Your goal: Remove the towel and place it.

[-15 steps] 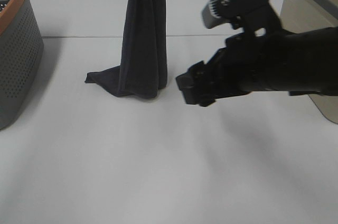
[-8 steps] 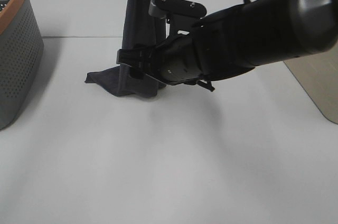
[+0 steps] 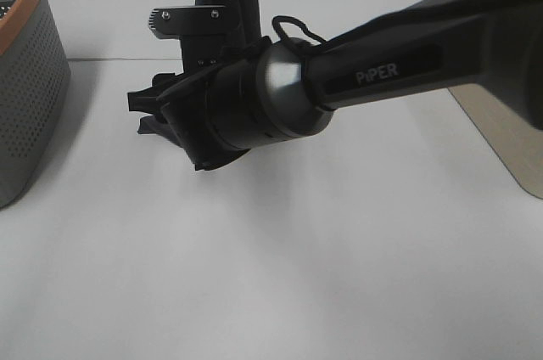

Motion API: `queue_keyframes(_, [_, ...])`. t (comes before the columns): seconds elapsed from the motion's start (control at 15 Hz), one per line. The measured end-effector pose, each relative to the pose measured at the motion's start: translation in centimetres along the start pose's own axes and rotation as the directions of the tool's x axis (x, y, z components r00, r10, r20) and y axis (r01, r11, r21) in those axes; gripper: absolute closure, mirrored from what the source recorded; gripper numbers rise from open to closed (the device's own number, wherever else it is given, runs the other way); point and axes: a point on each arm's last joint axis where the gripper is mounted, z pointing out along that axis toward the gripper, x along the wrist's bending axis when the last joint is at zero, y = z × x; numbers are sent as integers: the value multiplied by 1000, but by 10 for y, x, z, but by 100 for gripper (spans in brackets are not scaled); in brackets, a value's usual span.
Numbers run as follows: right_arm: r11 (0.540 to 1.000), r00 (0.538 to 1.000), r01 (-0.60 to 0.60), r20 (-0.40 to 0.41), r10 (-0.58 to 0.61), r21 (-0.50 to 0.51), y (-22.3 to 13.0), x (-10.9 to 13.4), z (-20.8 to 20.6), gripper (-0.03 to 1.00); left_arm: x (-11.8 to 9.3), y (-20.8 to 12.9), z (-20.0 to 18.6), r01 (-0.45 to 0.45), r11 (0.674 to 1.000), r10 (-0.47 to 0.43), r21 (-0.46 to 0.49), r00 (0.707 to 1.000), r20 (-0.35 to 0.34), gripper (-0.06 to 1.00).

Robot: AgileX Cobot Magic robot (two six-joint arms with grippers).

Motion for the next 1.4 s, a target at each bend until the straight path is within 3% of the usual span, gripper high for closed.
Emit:
queue_keyframes(0.27, [996,989,-71,123,78,-55,-4,-5,10,23,2,1,0,-20,1000,20,-5,1000,-19,94])
queue_keyframes(0.47, [995,983,-92,157,95,-29,-12,-8,13,23,3,0,1,-39,999,39,-2,998,-39,94])
queue_keyframes(0.73, [999,960,-54,274,50,8,-12,-23,16,23,8,0,1,-92,996,92,3,991,-94,94])
queue_keyframes(0.93, [998,974,-38,226,24,57,-19,-20,20,29,9,0,1,-99,995,99,0,990,-99,94])
queue_keyframes(1.4, [994,970,33,234,-58,107,-52,-18,37,40,9,0,1,-99,995,99,0,990,-99,94])
